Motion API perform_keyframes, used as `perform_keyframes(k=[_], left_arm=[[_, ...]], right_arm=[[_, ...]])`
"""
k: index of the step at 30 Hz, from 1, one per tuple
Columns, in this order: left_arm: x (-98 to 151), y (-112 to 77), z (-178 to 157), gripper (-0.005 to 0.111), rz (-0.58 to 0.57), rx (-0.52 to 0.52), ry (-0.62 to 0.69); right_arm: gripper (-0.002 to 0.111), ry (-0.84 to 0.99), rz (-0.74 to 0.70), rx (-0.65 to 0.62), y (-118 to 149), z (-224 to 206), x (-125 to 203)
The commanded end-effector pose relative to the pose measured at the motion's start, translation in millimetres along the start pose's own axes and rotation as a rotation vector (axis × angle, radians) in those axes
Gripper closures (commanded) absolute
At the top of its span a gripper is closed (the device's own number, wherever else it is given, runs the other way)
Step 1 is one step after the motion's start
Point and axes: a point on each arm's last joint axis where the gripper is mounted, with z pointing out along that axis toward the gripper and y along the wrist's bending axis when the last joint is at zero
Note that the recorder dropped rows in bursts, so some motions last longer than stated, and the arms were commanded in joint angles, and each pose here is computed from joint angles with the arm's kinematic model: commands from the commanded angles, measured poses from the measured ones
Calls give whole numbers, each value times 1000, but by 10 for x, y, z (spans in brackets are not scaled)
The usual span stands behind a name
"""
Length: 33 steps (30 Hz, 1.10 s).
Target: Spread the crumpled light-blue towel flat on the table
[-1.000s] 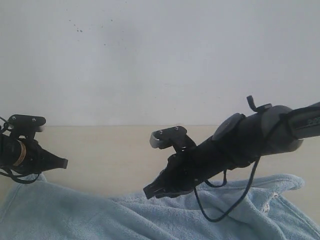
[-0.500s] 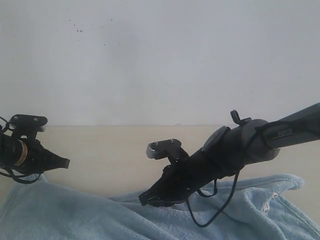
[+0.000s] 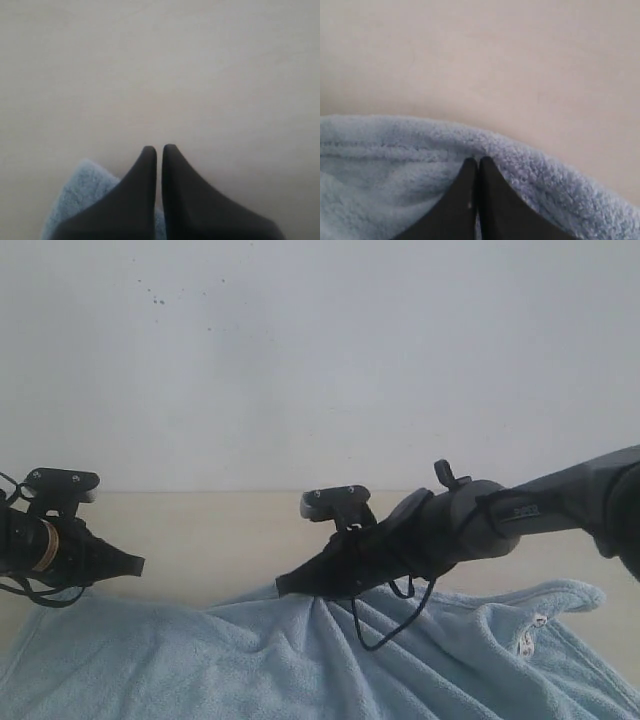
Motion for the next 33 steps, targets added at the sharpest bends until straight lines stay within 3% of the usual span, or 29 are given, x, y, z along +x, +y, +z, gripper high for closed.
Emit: perform_keyframes(k=[1, 8, 17, 33], left_arm=[[-10, -32, -23, 103, -4, 13, -6], [4, -34, -7, 103, -4, 16, -2], [113, -41, 111, 103, -5, 22, 36], [58, -84, 69, 103, -2, 70, 6]], right_arm=[[106, -112, 26, 30, -44, -60, -326], [106, -140, -4, -66, 44, -160, -611], [106, 70, -88, -139, 105, -152, -410], [106, 159, -115, -132, 266, 289, 2]])
